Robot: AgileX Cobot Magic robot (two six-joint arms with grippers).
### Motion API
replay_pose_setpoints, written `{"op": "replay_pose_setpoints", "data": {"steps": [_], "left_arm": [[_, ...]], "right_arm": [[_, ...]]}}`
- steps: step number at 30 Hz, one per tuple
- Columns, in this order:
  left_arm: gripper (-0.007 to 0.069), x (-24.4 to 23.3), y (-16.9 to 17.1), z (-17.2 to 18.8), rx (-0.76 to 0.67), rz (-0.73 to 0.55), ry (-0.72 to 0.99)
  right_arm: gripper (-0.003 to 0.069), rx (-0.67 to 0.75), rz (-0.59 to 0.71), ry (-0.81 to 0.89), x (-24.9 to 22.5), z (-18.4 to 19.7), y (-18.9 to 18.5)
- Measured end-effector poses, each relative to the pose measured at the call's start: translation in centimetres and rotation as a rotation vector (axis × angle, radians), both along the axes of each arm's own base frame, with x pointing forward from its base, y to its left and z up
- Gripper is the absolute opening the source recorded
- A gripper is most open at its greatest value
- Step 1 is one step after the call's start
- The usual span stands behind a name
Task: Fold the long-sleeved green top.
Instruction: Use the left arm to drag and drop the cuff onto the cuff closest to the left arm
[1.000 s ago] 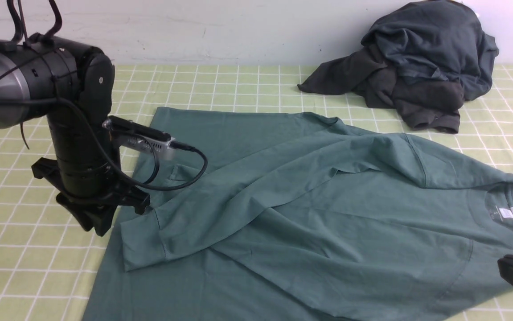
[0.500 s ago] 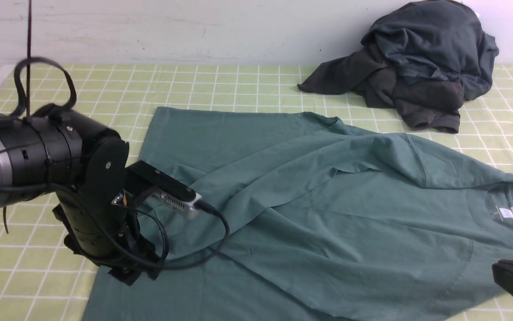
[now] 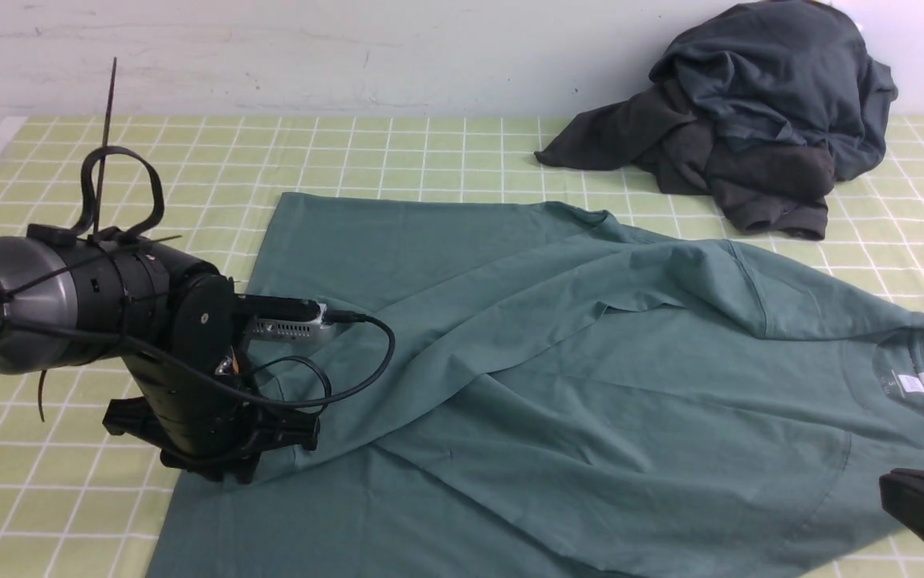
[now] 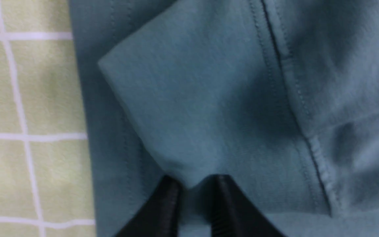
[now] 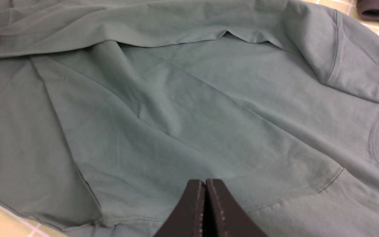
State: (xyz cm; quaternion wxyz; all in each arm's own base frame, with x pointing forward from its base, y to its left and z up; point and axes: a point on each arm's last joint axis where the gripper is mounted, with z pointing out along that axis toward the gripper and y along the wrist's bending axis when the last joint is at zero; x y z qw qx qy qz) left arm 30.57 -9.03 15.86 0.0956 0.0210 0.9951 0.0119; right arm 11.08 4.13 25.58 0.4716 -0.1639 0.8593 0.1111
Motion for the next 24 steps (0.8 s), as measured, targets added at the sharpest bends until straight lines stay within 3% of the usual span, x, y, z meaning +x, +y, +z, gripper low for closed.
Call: {"op": "replay_pose_setpoints", "data": {"steps": [2, 6, 12, 21, 24], "left_arm": [[0.0031, 0.2, 0.0, 0.5, 0.009, -0.008, -0.005], [0.0000, 0.4, 0.1, 3.6, 0.029, -0.062, -0.038], [-0.0001, -0.3, 0.7, 7.3, 0.090, -0.177, -0.057], [0.0001, -0.6, 1.5, 7.4, 0.191, -0.250, -0.012], [0.0052, -0.8, 1.6, 7.4, 0.214, -0.313, 0.021]], "right_arm": [[-0.0010, 0.003, 0.000, 0.003, 0.0, 0.0, 0.0], [-0.0010, 0.004, 0.005, 0.018, -0.1, -0.1, 0.1], [-0.0010, 0.003, 0.006, 0.021, -0.1, -0.1, 0.1], [-0.0010, 0.003, 0.006, 0.021, -0.1, -0.1, 0.1], [-0.0010, 0.003, 0.006, 0.021, -0.1, -0.1, 0.1]]}}
